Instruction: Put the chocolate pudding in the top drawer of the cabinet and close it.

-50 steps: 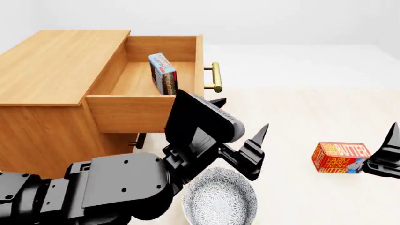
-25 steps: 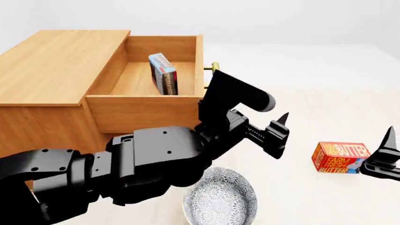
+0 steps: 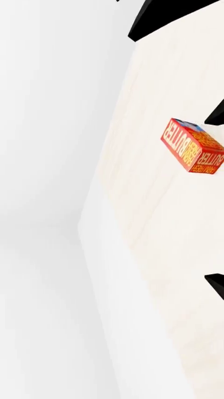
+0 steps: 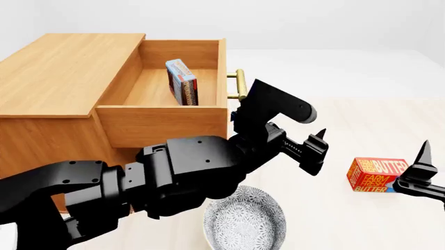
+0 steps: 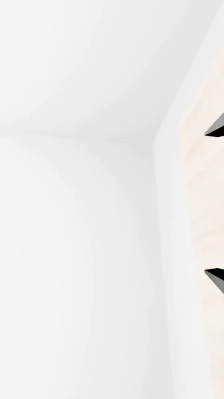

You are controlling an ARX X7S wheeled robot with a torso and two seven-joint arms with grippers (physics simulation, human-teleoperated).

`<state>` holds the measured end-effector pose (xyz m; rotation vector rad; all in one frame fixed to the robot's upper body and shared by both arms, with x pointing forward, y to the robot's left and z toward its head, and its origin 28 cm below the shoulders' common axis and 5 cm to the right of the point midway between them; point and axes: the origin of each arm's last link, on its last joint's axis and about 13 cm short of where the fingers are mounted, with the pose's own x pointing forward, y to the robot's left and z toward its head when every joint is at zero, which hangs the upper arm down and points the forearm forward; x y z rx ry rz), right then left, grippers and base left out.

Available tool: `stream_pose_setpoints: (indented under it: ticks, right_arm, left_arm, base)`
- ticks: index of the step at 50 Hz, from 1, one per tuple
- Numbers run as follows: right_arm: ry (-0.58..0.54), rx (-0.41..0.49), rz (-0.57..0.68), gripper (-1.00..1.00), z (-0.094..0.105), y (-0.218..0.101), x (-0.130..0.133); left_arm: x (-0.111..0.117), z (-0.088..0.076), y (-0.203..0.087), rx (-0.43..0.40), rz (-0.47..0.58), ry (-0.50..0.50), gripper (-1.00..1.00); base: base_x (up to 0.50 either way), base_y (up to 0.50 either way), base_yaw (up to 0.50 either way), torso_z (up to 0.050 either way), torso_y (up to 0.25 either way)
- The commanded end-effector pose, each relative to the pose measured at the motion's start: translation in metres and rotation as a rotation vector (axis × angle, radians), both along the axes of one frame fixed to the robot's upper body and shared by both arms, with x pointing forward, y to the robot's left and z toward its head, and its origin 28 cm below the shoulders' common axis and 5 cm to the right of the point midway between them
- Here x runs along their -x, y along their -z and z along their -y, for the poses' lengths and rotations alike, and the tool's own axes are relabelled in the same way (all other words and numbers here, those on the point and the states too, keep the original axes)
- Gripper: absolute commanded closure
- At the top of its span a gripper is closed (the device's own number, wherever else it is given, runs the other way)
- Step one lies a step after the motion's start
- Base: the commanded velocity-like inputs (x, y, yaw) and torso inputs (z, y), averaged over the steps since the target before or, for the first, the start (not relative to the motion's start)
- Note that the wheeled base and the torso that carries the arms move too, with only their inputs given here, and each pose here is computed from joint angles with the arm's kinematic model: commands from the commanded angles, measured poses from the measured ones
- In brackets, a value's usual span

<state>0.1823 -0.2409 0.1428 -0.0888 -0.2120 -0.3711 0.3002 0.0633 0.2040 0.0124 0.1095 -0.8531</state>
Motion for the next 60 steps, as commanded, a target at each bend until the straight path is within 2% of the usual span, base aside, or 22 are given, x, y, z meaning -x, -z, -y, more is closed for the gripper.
stream_pose_setpoints:
  ticks: [1, 17, 26, 41, 49, 60]
  right_arm:
    - [0.001, -0.005, -0.004, -1.00, 0.003, 0.002, 0.002]
    - [0.002, -0.010, -0.010, -1.00, 0.007, 0.005, 0.004]
    - [0.000, -0.013, -0.017, -1.00, 0.010, 0.008, 0.007]
    - [0.008, -0.020, -0.017, -1.00, 0.010, 0.011, 0.008]
    - [0.011, -0.024, -0.017, -1.00, 0.011, 0.012, 0.008]
    - [0.013, -0.028, -0.015, -1.00, 0.009, 0.012, 0.006]
  left_arm:
    - [0.000, 0.005, 0.003, -0.023, -0.006, 0.009, -1.00]
    - [0.003, 0.016, 0.013, -0.061, 0.040, -0.023, -1.00]
    - [-0.013, 0.021, 0.023, -0.013, -0.024, -0.112, -1.00]
    - [-0.026, 0.018, 0.025, 0.017, -0.056, -0.225, -1.00]
    - [-0.020, 0.021, 0.023, -0.003, -0.040, -0.239, -1.00]
    - [-0.020, 0.014, 0.023, -0.024, -0.025, -0.262, -1.00]
  base:
    - [0.00, 0.00, 0.00, 0.000, 0.000]
    - [0.00, 0.00, 0.00, 0.000, 0.000]
    - [0.00, 0.00, 0.00, 0.000, 0.000]
    - [0.00, 0.00, 0.00, 0.000, 0.000]
    - [0.00, 0.00, 0.00, 0.000, 0.000]
    - [0.00, 0.00, 0.00, 0.000, 0.000]
